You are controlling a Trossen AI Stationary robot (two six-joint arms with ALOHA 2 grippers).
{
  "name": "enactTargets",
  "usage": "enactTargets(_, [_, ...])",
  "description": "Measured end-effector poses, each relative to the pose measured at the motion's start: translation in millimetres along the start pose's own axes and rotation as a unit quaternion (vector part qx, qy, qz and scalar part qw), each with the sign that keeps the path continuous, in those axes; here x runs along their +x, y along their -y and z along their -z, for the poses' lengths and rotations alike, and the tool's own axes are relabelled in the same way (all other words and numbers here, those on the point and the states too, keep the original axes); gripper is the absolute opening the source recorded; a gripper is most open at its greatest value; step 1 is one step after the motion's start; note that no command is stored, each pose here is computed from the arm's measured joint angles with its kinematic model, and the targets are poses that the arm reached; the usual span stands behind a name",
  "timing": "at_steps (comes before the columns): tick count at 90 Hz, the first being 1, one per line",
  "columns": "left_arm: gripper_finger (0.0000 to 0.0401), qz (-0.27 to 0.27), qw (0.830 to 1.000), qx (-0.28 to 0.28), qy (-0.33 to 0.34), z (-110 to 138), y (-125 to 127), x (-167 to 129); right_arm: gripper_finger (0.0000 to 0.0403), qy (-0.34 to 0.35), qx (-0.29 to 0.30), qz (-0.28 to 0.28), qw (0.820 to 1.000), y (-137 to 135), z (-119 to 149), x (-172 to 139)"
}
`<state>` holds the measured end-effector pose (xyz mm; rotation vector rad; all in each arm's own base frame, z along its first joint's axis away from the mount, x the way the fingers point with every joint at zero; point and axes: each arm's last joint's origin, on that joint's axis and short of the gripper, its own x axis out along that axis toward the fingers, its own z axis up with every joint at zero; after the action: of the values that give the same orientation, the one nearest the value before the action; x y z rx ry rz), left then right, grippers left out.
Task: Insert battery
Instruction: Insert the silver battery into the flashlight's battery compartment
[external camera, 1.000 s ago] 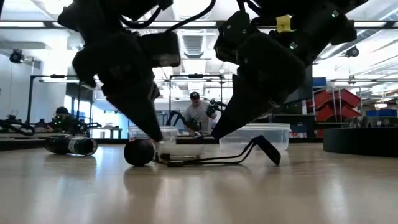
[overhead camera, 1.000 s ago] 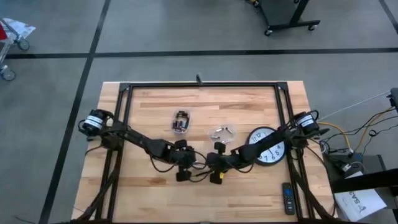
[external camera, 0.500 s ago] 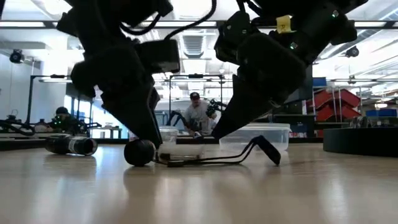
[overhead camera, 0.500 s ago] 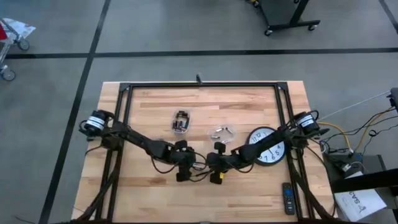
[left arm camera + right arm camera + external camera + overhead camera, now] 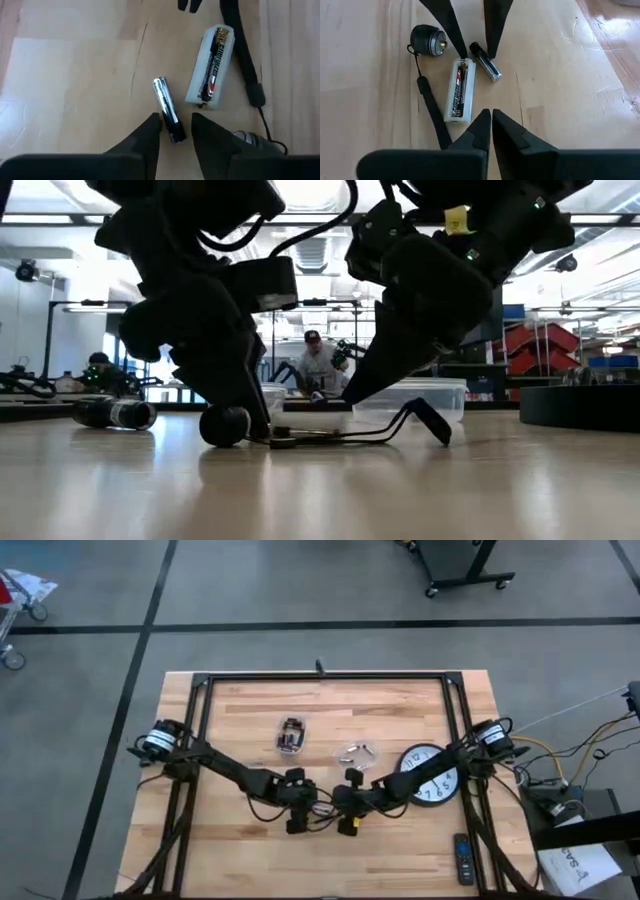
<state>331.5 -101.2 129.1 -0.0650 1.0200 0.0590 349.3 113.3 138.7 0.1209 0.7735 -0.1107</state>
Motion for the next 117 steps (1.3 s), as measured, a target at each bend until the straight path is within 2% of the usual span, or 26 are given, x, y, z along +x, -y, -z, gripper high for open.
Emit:
enactTargets(16, [0.0061, -0.003, 1.0, -0.013, -0.014, 2.2, -0.6, -0.2, 0.0, -0.001, 0.0, 0.0, 1.0, 0.1, 0.4, 0.1])
enactTargets(32, [0.001, -0.009, 0.999, -0.017, -0.03, 5.0, -2.2, -0.4, 0.0, -0.001, -0.001, 0.0, 1.0, 0.1, 0.4, 0.1])
enactTargets(49, [0.0005, -0.015, 0.999, -0.01, -0.036, 6.2, -3.3, -2.2, 0.0, -0.015, -0.012, 0.005, 1.0, 0.6, 3.2, -1.0])
enactTargets(66, [0.0002, -0.02, 0.999, 0.02, -0.035, 4.9, -5.2, -21.0, 0.0, -0.019, -0.018, -0.001, 1.0, -6.3, 6.4, -4.3])
enactTargets(77, [0.0001, -0.009, 0.999, 0.044, 0.001, -4.3, -1.5, -34.6, 0.0, -0.019, -0.004, -0.008, 1.0, -11.9, 8.5, -6.0])
enactTargets(91, [0.0001, 0.001, 0.997, 0.081, 0.017, -8.8, 7.8, -34.5, 0.0, -0.021, 0.008, -0.012, 1.0, -16.9, 13.0, -3.4])
enactTargets(117, [0.0, 0.012, 0.996, 0.079, 0.037, -25.0, 14.6, -36.9, 0.0, -0.029, 0.029, -0.006, 0.999, -23.8, 27.2, 12.1])
